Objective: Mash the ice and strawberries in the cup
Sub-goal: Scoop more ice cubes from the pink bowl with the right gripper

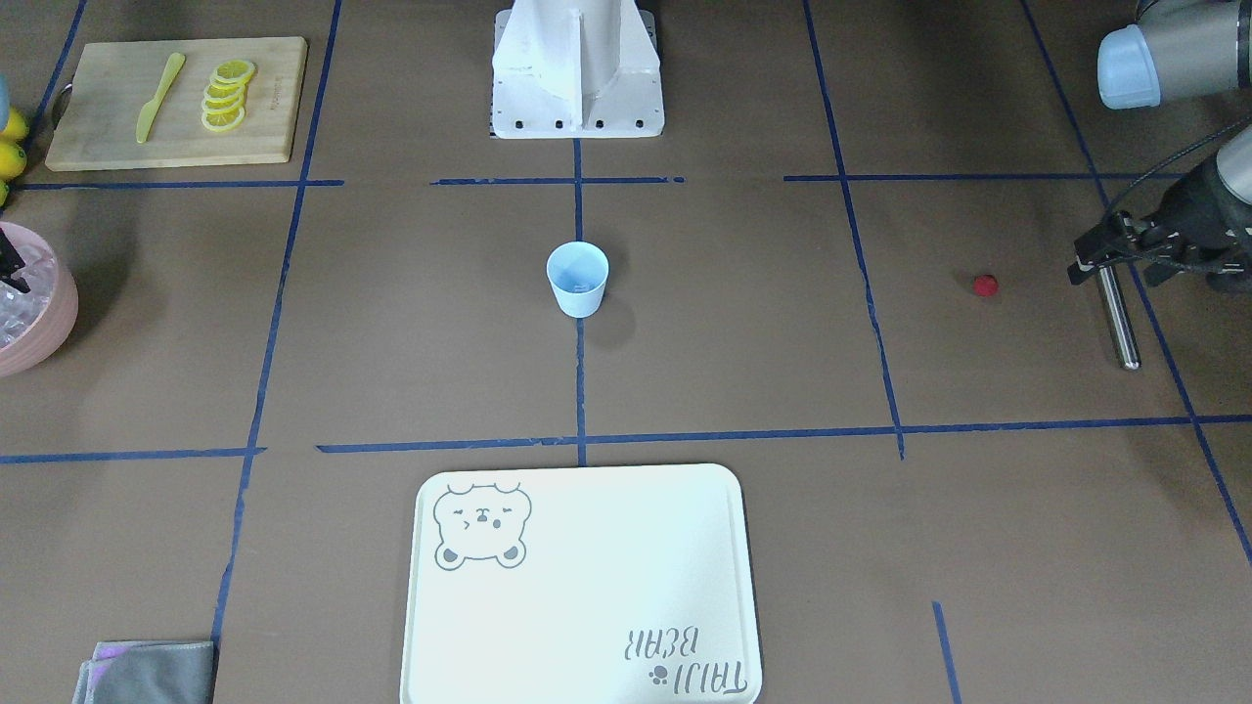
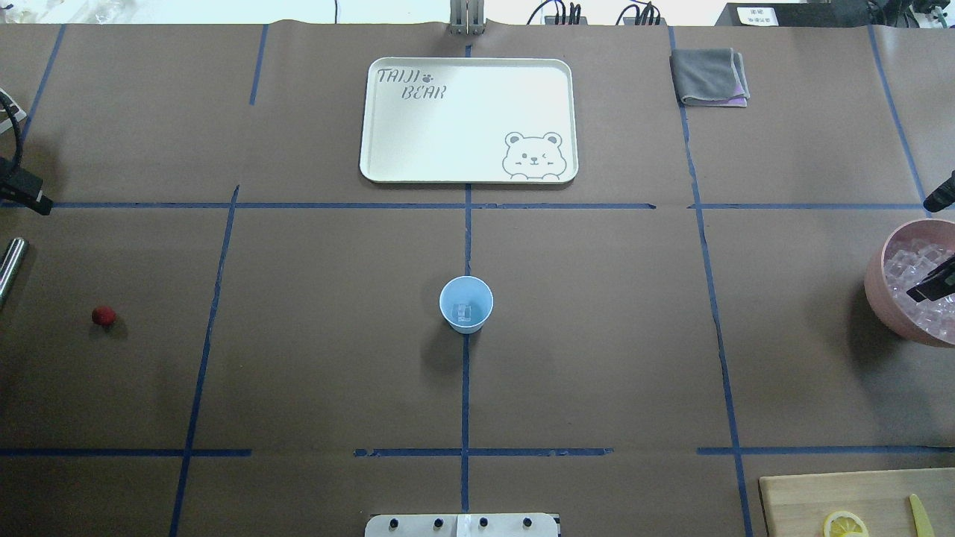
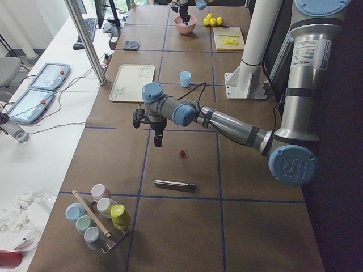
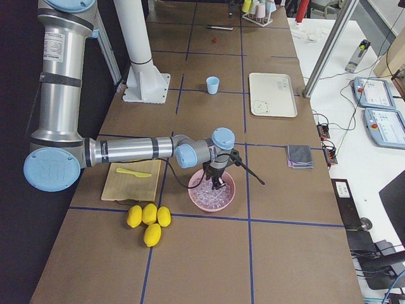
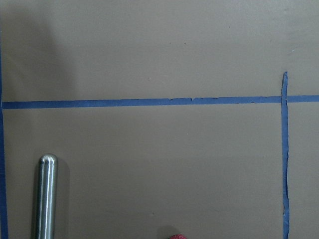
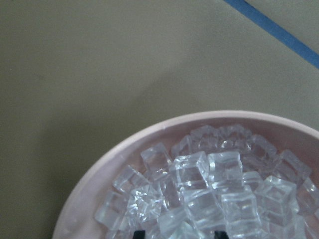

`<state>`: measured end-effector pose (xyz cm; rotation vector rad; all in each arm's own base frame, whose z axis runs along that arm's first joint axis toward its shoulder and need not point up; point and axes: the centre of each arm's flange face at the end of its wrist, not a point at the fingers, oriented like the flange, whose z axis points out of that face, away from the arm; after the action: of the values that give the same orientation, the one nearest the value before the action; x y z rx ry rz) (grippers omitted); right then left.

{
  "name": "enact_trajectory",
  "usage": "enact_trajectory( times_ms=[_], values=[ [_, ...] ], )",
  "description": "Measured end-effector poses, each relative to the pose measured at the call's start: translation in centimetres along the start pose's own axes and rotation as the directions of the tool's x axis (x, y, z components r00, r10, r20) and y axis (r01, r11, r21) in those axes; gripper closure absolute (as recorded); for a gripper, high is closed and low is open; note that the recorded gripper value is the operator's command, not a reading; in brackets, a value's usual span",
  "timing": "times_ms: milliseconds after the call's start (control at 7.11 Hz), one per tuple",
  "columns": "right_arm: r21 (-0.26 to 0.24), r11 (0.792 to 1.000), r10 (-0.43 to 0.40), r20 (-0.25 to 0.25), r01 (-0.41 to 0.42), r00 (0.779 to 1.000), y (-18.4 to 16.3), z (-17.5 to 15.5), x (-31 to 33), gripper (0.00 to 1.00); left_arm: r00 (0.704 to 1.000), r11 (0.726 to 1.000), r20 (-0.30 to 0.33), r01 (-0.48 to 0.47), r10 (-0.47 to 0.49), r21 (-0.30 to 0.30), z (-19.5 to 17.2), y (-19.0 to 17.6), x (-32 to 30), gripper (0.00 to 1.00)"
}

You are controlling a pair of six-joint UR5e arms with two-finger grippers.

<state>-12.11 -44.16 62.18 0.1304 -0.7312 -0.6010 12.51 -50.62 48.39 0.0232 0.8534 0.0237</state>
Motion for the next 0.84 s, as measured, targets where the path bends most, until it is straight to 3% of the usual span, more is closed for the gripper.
enact_trajectory(
  times_ms=[422, 562, 843],
  values=[
    [-0.003, 1.0, 0.003, 0.001, -0.003, 1.0, 0.36, 0.15, 0.09, 0.44, 1.0, 1.0, -0.001, 0.003, -0.003, 0.001, -0.06, -0.04, 0.04, 0.0],
    [-0.004, 1.0, 0.003, 0.001, -0.003, 1.0, 0.45, 0.19, 0.11, 0.49, 1.0, 1.0, -0.001, 0.003, -0.003, 0.001, -0.07, -0.04, 0.06, 0.0],
    [-0.005, 1.0, 0.004, 0.001, -0.004, 1.0, 0.5, 0.2, 0.11, 0.76, 1.0, 1.0, 0.0, 0.003, -0.003, 0.001, -0.04, -0.03, 0.05, 0.0]
  ],
)
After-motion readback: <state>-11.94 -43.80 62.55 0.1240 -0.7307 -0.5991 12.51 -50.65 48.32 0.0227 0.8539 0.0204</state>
